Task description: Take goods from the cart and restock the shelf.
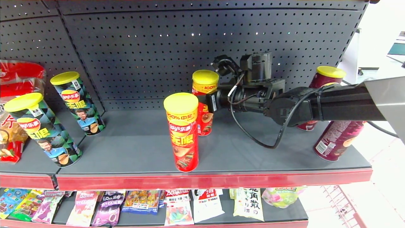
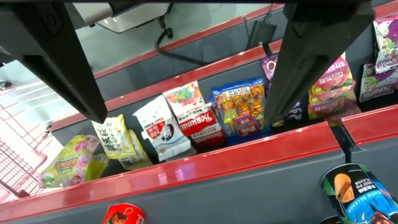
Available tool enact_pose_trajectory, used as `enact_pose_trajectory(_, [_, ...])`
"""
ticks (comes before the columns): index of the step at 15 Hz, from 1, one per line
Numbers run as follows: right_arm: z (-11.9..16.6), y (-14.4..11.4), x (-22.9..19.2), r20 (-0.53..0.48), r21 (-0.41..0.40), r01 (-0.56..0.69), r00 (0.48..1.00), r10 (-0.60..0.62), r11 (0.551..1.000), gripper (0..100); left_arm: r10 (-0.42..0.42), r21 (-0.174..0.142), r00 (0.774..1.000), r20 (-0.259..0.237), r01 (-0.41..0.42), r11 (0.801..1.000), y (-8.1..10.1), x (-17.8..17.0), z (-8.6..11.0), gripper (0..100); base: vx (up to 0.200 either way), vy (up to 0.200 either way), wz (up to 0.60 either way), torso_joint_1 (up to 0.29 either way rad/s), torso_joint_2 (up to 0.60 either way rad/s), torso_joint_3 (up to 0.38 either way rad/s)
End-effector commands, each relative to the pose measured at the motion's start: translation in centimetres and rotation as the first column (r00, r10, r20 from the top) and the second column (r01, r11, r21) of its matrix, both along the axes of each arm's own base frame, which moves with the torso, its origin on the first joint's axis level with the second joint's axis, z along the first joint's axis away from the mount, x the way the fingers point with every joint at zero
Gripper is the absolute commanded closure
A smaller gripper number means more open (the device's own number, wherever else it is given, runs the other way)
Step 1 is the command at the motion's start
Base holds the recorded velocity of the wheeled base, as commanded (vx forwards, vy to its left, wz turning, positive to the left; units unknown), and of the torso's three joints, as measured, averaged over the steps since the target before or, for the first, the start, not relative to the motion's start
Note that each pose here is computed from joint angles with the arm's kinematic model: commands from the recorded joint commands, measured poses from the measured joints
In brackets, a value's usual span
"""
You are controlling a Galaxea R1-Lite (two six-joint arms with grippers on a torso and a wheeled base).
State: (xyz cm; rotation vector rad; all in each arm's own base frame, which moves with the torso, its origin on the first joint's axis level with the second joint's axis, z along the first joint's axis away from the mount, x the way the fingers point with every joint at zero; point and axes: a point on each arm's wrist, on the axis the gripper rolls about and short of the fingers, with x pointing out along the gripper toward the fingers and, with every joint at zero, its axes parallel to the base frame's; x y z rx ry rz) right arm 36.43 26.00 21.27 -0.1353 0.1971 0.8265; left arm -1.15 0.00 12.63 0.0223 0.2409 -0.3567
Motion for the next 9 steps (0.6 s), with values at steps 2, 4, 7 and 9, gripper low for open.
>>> enact_pose_trajectory(2, [-0.1,0.0,0.0,-0.001,-0.001,-0.001,1.000,0.001,1.000,0,0.000,0.001,1.000,-0.002,0.000,1.000,0.0,0.0,0.0,0,0.000,0.000,0.00,0.000,0.00,0.000])
enact_pose_trajectory(4, [0.1,0.0,-0.1,0.002,0.000,0.002,1.000,-0.002,1.000,0,0.000,0.001,1.000,-0.001,0.000,1.000,0.0,0.0,0.0,0,0.000,0.000,0.00,0.000,0.00,0.000])
enact_pose_trajectory(7, [0.8,-0.4,-0.7,0.008,0.005,0.005,1.000,-0.005,1.000,0,0.000,0.002,1.000,-0.005,0.000,1.000,0.0,0.0,-0.1,0,0.000,0.000,0.00,0.000,0.00,0.000])
enact_pose_trajectory(9, [1.2,-1.4,-2.1,-0.005,0.001,0.009,1.000,-0.009,1.000,0,0.000,0.002,1.000,-0.004,0.000,1.000,0.0,0.0,-0.1,0,0.000,0.000,0.00,0.000,0.00,0.000])
